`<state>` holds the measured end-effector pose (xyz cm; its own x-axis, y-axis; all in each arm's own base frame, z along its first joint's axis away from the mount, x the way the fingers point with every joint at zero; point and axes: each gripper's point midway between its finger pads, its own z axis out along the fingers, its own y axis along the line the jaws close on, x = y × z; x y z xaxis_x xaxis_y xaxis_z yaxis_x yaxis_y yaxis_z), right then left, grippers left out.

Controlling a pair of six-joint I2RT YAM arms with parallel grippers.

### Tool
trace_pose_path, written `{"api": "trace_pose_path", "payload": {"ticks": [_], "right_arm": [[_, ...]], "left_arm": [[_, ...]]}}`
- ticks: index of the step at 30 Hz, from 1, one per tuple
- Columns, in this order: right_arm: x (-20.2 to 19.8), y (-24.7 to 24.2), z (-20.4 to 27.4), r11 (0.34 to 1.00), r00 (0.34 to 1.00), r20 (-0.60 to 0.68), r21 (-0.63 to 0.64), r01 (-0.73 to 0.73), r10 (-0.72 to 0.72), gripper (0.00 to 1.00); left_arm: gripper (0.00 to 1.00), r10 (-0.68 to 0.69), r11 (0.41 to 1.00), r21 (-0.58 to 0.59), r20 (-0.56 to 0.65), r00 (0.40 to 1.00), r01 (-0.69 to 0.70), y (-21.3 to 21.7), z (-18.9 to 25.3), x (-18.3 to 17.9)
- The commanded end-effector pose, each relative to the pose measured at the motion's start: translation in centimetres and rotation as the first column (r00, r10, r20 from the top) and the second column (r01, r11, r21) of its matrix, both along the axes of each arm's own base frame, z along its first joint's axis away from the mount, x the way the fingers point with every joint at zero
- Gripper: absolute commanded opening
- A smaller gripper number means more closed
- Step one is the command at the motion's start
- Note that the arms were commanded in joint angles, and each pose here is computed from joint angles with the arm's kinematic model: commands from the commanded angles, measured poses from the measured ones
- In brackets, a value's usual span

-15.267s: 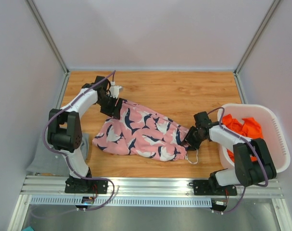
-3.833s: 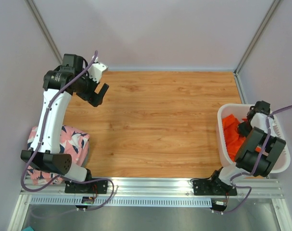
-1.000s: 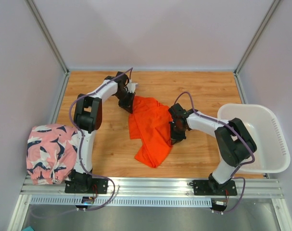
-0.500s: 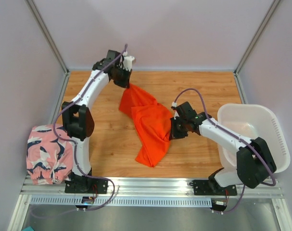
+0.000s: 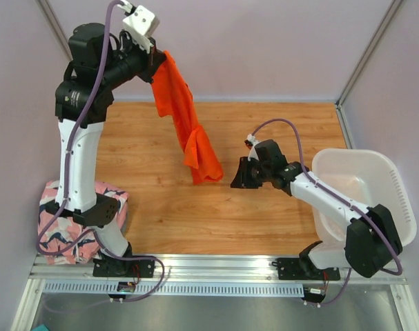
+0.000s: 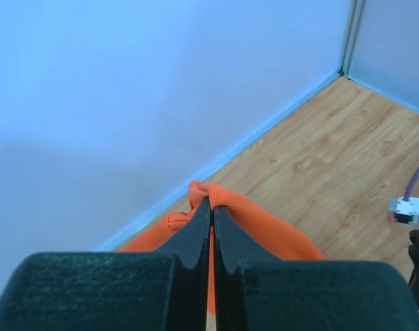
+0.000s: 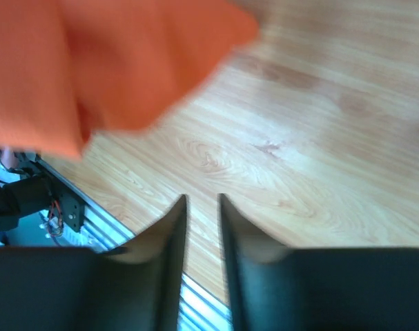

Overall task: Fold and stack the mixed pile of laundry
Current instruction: Flatten out the T-shirt at the center of the board.

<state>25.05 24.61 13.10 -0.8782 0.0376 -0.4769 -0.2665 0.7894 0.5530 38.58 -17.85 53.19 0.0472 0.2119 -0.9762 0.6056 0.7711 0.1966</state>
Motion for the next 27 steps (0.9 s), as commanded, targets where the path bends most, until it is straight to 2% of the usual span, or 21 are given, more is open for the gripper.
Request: {"api": "trace_pose_path", "payload": {"ticks": [1, 3, 6, 7, 9, 10, 12, 13, 15, 17, 18, 19, 21, 23, 25, 26, 27], "right_arm": [[0.0, 1.2, 0.1, 0.999, 0.999, -0.029, 0.045, -0.016, 0.017, 0.34], [0.5, 1.3, 1.1, 0.999, 1.000, -0.007, 0.046, -0.008, 0.008, 0.45], [1.3, 0.4, 2.7, 0.999, 0.999, 0.031, 0.016, 0.031, -0.032, 0.52], [1.5, 0.0, 3.2, 0.999, 0.998, 0.041, 0.009, 0.050, -0.050, 0.54], [2.5, -2.7, 4.1, 0.984, 0.984, 0.023, -0.023, 0.179, -0.178, 0.55], [3.5, -4.8, 4.3, 0.961, 0.962, 0.012, -0.039, 0.273, -0.273, 0.54], [3.2, -8.7, 3.9, 0.903, 0.905, -0.041, -0.099, 0.418, -0.423, 0.53], [3.7, -11.0, 3.8, 0.848, 0.846, -0.079, -0.102, 0.519, -0.527, 0.52], [2.4, -13.7, 3.4, 0.791, 0.787, -0.108, -0.167, 0.588, -0.607, 0.52], [1.9, -15.2, 3.3, 0.757, 0.761, -0.082, -0.210, 0.618, -0.644, 0.53], [1.8, -15.4, 3.5, 0.758, 0.763, -0.071, -0.205, 0.619, -0.642, 0.54], [1.7, -15.3, 3.6, 0.763, 0.768, -0.068, -0.201, 0.614, -0.636, 0.54], [1.8, -15.0, 3.7, 0.774, 0.778, -0.071, -0.188, 0.604, -0.624, 0.54], [2.0, -14.0, 3.7, 0.817, 0.819, -0.074, -0.157, 0.555, -0.570, 0.54], [2.0, -13.3, 3.4, 0.842, 0.842, -0.085, -0.154, 0.517, -0.532, 0.54], [1.9, -13.1, 3.0, 0.849, 0.851, -0.089, -0.174, 0.499, -0.518, 0.54], [1.5, -12.8, 2.4, 0.853, 0.856, -0.104, -0.204, 0.480, -0.507, 0.55]], "left_arm": [[0.00, -0.071, 0.997, 0.017, -0.031, 0.997, 0.072, -1.0, -0.2, -2.5], [0.00, -0.129, 0.992, 0.007, -0.049, 0.990, 0.129, -2.3, -0.4, -3.8], [0.00, -0.240, 0.970, -0.008, -0.181, 0.954, 0.242, -5.6, -3.9, -5.1], [0.00, -0.332, 0.941, -0.016, -0.244, 0.911, 0.339, -8.4, -5.8, -6.8], [0.00, -0.390, 0.906, 0.000, -0.388, 0.835, 0.423, -11.7, -11.1, -8.3], [0.00, -0.422, 0.882, -0.013, -0.469, 0.776, 0.471, -13.3, -14.1, -9.3], [0.00, -0.495, 0.826, -0.059, -0.553, 0.671, 0.561, -16.5, -17.3, -11.6], [0.00, -0.525, 0.799, -0.097, -0.591, 0.612, 0.593, -17.8, -19.2, -12.4], [0.00, -0.549, 0.766, -0.139, -0.651, 0.524, 0.628, -20.0, -21.8, -13.9], [0.22, -0.595, 0.700, -0.185, -0.686, 0.419, 0.690, -21.8, -24.1, -16.2], [0.36, -0.643, 0.639, -0.238, -0.687, 0.338, 0.732, -22.2, -24.1, -17.9], [0.56, -0.665, 0.600, -0.259, -0.688, 0.291, 0.757, -22.4, -24.2, -18.9], [0.66, -0.726, 0.490, -0.283, -0.657, 0.206, 0.824, -22.1, -22.9, -21.4], [0.66, -0.738, 0.465, -0.254, -0.640, 0.214, 0.848, -21.3, -22.0, -21.8], [0.63, -0.692, 0.513, -0.149, -0.654, 0.305, 0.845, -19.4, -21.7, -20.7], [0.59, -0.658, 0.555, -0.125, -0.671, 0.341, 0.822, -18.6, -22.0, -19.9], [0.46, -0.552, 0.671, -0.088, -0.722, 0.417, 0.736, -16.7, -23.3, -17.0]]}}
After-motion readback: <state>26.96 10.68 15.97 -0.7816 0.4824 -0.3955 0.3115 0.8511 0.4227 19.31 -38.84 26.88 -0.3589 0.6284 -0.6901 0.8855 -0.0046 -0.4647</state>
